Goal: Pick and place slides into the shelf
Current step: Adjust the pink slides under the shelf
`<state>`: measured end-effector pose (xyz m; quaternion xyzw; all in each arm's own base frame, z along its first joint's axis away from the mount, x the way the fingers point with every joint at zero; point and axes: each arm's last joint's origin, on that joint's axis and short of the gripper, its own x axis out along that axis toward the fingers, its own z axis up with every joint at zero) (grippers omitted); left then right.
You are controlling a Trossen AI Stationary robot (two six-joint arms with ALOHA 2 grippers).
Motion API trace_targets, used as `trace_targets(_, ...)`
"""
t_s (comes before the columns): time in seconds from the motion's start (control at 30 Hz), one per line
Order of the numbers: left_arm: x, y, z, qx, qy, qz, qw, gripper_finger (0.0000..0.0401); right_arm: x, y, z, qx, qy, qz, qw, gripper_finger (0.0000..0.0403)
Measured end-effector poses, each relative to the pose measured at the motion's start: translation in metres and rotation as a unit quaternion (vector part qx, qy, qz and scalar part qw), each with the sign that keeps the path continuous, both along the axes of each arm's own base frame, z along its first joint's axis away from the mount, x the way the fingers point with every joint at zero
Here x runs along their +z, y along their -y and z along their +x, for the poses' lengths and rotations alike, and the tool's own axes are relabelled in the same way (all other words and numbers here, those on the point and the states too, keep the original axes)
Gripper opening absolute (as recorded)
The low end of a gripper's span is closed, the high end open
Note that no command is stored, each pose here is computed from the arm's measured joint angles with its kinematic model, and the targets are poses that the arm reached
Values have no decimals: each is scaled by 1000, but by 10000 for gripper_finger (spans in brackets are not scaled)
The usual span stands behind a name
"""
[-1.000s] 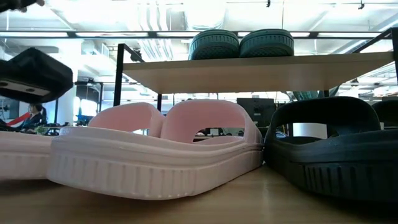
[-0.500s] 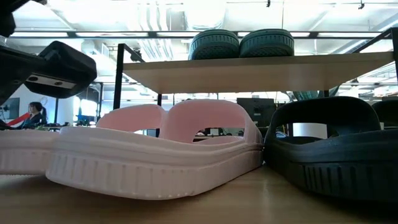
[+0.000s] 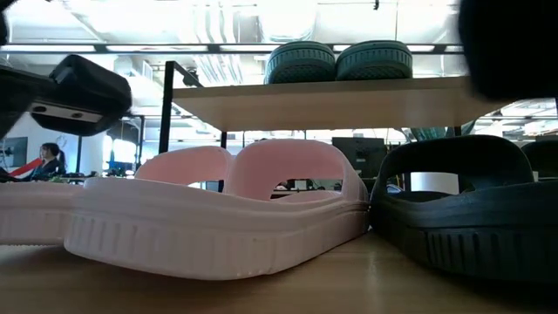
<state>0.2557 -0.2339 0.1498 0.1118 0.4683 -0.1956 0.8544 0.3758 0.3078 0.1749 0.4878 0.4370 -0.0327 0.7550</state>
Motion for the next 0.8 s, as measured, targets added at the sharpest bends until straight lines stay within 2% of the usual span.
trace_targets(0.17,-2,13,-17,-26,-4,21,999,0,-4,-8,23,-64,44,-50,996,33)
trace_targets(0.27,-3,21,-30,-29,16,59,998,0,4,-5,26,-122,37,-97,987,29)
trace_targets(0.37,-3,27,-38,-22,35,75,996,0,8,-2,24,-161,19,-123,979,27)
trace_targets(0.5,-4,26,-40,9,38,70,997,0,3,-3,25,-168,2,-122,978,27)
trace_targets(0.6,-4,25,-40,28,50,76,995,0,-5,-5,27,-179,-6,-99,979,27)
trace_targets(0.8,-4,24,-39,44,71,91,992,0,-25,-2,29,-200,-26,-99,974,27)
